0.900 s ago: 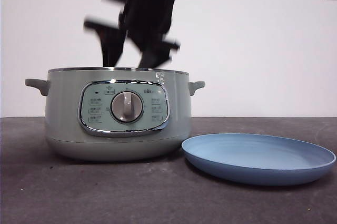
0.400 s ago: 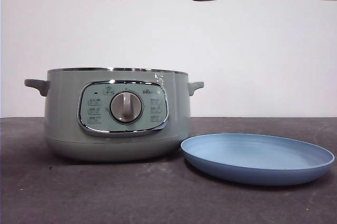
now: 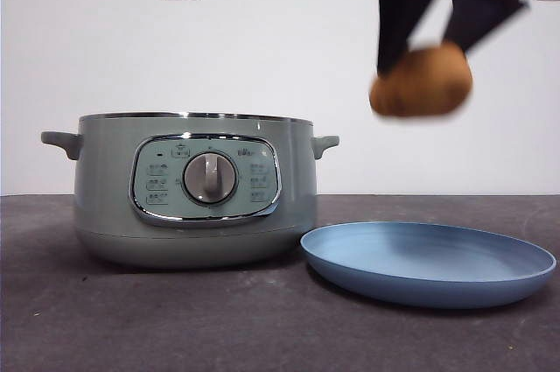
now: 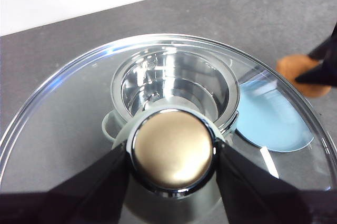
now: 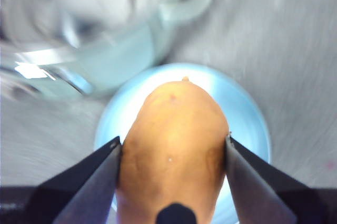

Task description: Take the potato out from the steamer,put the potato on the plate,close the lid

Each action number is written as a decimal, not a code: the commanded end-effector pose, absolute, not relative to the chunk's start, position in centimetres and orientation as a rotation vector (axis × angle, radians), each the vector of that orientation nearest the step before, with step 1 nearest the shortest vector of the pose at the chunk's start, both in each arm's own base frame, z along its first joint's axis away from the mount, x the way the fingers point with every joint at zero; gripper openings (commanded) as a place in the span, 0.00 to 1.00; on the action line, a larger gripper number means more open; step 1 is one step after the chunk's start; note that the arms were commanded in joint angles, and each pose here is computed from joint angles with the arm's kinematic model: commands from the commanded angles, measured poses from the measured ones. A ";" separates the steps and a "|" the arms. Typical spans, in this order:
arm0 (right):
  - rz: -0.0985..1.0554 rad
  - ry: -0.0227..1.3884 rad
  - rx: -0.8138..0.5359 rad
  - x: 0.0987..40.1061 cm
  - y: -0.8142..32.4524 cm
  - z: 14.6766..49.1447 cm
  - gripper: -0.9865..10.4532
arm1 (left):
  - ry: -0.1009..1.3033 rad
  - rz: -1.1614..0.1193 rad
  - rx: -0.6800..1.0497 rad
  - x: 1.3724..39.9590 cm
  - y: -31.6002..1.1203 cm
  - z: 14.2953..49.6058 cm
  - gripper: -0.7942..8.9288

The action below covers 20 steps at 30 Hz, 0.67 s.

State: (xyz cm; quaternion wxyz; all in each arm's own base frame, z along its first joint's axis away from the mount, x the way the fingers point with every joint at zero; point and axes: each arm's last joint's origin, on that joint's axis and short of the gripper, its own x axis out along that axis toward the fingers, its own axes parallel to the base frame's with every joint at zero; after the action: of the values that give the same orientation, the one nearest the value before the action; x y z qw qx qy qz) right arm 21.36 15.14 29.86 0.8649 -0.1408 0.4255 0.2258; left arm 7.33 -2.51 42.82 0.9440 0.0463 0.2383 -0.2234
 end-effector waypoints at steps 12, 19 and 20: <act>0.467 0.921 -0.165 22.3 13.7 19.4 0.07 | 0.475 -0.514 0.083 9.6 -3.3 43.3 0.07; 0.457 0.975 -0.147 23.2 13.1 17.7 0.07 | 0.485 -0.543 0.077 12.1 -4.1 43.1 0.07; 0.458 0.976 -0.144 23.2 13.0 17.7 0.07 | 0.488 -0.547 0.077 12.5 -4.2 43.1 0.07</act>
State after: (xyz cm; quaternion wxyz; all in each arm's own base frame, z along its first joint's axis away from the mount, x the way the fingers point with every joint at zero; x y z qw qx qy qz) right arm 23.31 13.08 18.10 0.8580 -0.0727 0.4592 0.2184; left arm 12.67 -4.15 42.20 0.9267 0.0371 0.2721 -0.2564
